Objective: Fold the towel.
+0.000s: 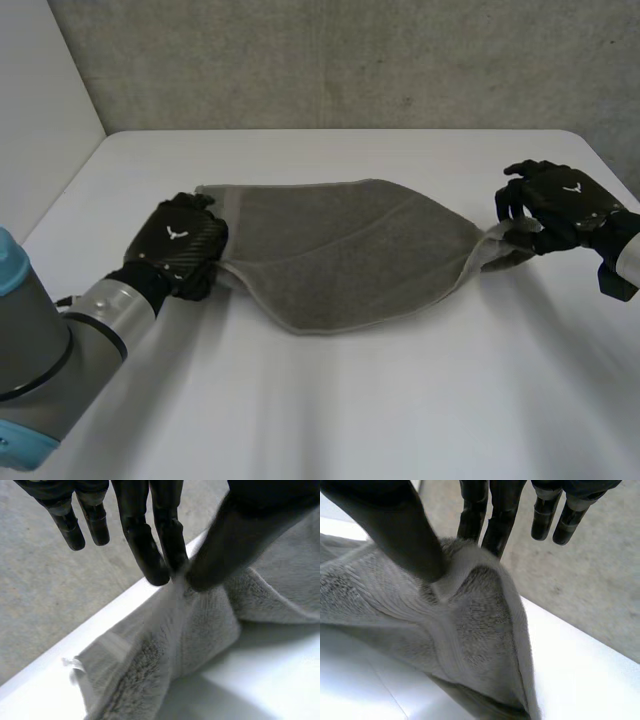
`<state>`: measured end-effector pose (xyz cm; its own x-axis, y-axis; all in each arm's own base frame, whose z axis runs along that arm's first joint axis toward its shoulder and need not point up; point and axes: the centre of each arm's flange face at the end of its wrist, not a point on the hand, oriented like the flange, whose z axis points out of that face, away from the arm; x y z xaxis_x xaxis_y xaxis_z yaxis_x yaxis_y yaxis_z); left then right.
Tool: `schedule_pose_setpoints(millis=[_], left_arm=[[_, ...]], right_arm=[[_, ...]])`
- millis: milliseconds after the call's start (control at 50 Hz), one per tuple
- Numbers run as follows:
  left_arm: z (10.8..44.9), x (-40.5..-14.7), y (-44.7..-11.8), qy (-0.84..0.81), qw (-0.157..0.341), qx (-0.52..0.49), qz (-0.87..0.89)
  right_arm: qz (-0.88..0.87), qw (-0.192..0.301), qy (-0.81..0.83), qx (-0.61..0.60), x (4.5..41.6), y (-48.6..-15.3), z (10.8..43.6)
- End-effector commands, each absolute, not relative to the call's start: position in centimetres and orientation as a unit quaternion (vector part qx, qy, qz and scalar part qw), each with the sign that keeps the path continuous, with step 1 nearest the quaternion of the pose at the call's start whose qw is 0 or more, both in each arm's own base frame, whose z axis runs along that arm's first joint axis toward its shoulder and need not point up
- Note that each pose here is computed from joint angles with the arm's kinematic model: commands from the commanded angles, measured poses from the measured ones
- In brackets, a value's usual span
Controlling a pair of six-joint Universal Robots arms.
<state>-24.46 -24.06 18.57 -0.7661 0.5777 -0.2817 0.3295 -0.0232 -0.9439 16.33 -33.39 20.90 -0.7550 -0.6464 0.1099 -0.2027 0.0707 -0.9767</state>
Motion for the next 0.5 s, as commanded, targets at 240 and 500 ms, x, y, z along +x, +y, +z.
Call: schedule_pose_setpoints(millis=[240, 500], left_arm=[[15.2, -24.4, -22.0, -0.761, 0.073, -0.34, 0.549], [14.8, -22.5, -21.8, -0.779, 0.045, -0.333, 0.529]], right_arm=[[-0.616, 0.051, 0.721, -0.313, 15.0, -31.6, 20.7], [-0.616, 0.047, 0.718, -0.322, 15.8, -26.3, 20.9]])
